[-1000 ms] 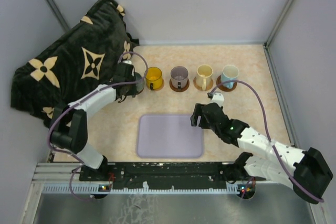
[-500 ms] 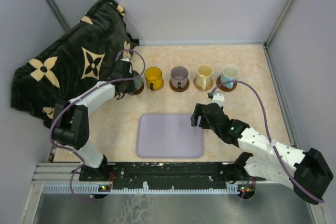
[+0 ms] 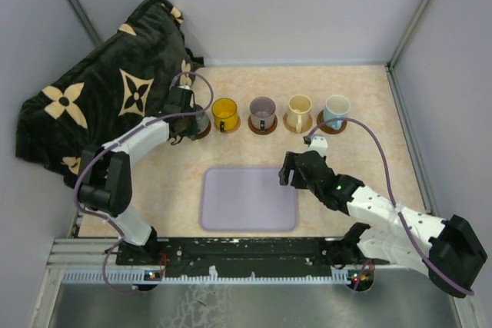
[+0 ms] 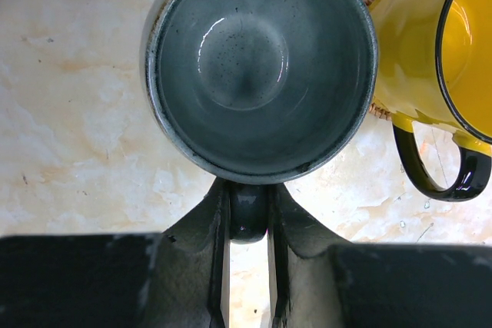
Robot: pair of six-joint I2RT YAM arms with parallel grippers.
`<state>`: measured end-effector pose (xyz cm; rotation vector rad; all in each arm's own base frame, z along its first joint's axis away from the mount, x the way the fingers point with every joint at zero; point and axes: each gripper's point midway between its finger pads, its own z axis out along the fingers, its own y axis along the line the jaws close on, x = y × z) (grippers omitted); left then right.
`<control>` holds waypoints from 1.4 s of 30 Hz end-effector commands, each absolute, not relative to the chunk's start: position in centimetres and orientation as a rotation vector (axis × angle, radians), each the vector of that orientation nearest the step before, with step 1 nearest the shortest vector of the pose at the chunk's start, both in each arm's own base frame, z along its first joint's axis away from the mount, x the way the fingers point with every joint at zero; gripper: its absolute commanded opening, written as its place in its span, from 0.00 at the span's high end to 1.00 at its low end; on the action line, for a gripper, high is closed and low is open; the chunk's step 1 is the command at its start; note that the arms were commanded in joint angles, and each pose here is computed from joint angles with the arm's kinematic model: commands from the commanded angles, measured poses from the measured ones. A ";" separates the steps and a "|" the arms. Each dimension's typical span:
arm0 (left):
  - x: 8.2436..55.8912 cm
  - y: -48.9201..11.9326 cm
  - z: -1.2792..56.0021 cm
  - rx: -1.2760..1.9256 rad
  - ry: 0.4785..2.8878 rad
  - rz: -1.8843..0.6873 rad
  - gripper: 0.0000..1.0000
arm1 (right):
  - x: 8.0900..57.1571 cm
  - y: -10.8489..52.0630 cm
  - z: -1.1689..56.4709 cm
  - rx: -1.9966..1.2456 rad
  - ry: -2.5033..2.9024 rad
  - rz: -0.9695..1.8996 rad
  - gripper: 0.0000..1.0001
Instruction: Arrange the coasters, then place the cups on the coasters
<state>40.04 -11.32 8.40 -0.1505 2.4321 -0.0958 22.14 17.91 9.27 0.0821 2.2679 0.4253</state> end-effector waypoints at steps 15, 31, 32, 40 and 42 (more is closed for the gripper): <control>42.5 -11.5 11.0 -0.189 2.339 -0.119 1.00 | 22.7 18.8 10.3 0.105 2.222 0.478 0.25; 42.0 -10.6 10.7 -0.216 2.351 -0.064 0.97 | 22.6 18.9 10.2 0.105 2.221 0.489 0.25; 42.0 -10.5 10.7 -0.213 2.351 -0.060 0.95 | 22.6 18.9 10.2 0.104 2.221 0.489 0.25; 42.0 -10.6 10.6 -0.185 2.358 -0.053 0.80 | 22.6 19.0 10.2 0.106 2.220 0.495 0.25; 42.0 -10.7 10.6 -0.178 2.356 -0.065 0.80 | 22.7 19.0 10.3 0.106 2.218 0.499 0.25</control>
